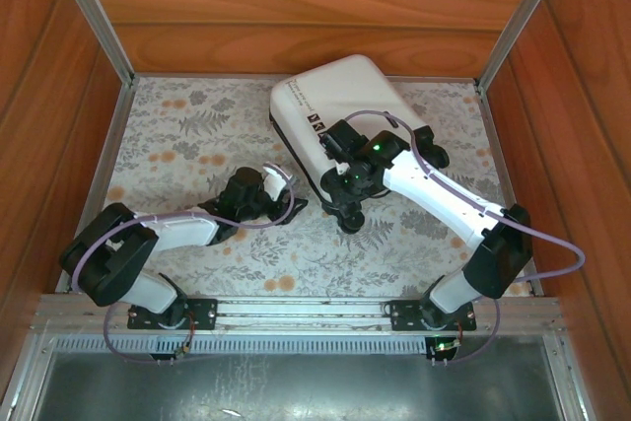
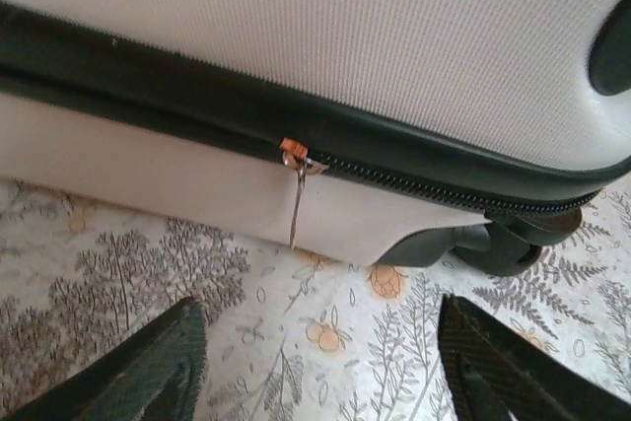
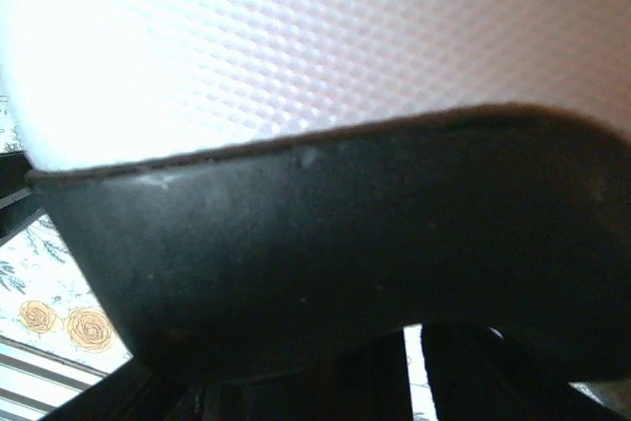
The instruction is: Pack the luggage
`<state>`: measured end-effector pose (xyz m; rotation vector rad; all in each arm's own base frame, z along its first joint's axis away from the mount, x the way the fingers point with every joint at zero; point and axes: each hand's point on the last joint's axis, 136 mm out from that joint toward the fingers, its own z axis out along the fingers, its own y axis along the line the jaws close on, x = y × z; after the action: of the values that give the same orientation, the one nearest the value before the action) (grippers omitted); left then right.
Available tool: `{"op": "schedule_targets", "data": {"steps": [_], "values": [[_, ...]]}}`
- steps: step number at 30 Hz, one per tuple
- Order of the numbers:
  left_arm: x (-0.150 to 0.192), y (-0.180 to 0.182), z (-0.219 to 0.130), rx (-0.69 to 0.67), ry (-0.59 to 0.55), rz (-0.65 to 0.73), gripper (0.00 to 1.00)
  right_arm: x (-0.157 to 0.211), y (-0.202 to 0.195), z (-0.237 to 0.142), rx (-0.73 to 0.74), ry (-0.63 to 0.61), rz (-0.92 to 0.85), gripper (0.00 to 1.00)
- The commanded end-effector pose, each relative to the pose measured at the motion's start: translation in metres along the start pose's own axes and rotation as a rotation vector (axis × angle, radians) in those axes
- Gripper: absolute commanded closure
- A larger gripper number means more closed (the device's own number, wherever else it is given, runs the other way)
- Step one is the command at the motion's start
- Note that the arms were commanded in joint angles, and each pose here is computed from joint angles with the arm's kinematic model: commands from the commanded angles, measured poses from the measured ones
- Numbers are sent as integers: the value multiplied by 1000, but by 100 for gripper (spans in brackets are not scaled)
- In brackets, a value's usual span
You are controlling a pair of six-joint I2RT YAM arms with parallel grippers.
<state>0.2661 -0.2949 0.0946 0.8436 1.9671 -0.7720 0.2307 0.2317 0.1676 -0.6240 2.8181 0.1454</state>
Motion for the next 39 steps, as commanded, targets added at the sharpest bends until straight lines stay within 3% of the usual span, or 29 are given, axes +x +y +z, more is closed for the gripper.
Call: {"op": "schedule_targets", "data": {"steps": [1,3,8,19,29,34,39], "values": [[-12,3,9,-8,-101,105,41,-8,2,-3,3,-23,-16,46],[-17,10,15,-45,-162,122,40,-7,2,-2,7,-19,-17,47],[-10,16,34,-28,-186,126,36,-4,2,-2,1,-13,-10,47],[-33,1,42,7,-358,236,42,-3,-5,-12,20,-48,-10,49],[-48,-10,37,1,-429,261,54,-5,-3,-12,13,-49,-7,51],[-53,-17,32,0,-443,260,83,-5,-4,-13,18,-53,-1,56],[-52,-21,26,-7,-447,261,98,-7,-3,-15,13,-69,-3,59]]}}
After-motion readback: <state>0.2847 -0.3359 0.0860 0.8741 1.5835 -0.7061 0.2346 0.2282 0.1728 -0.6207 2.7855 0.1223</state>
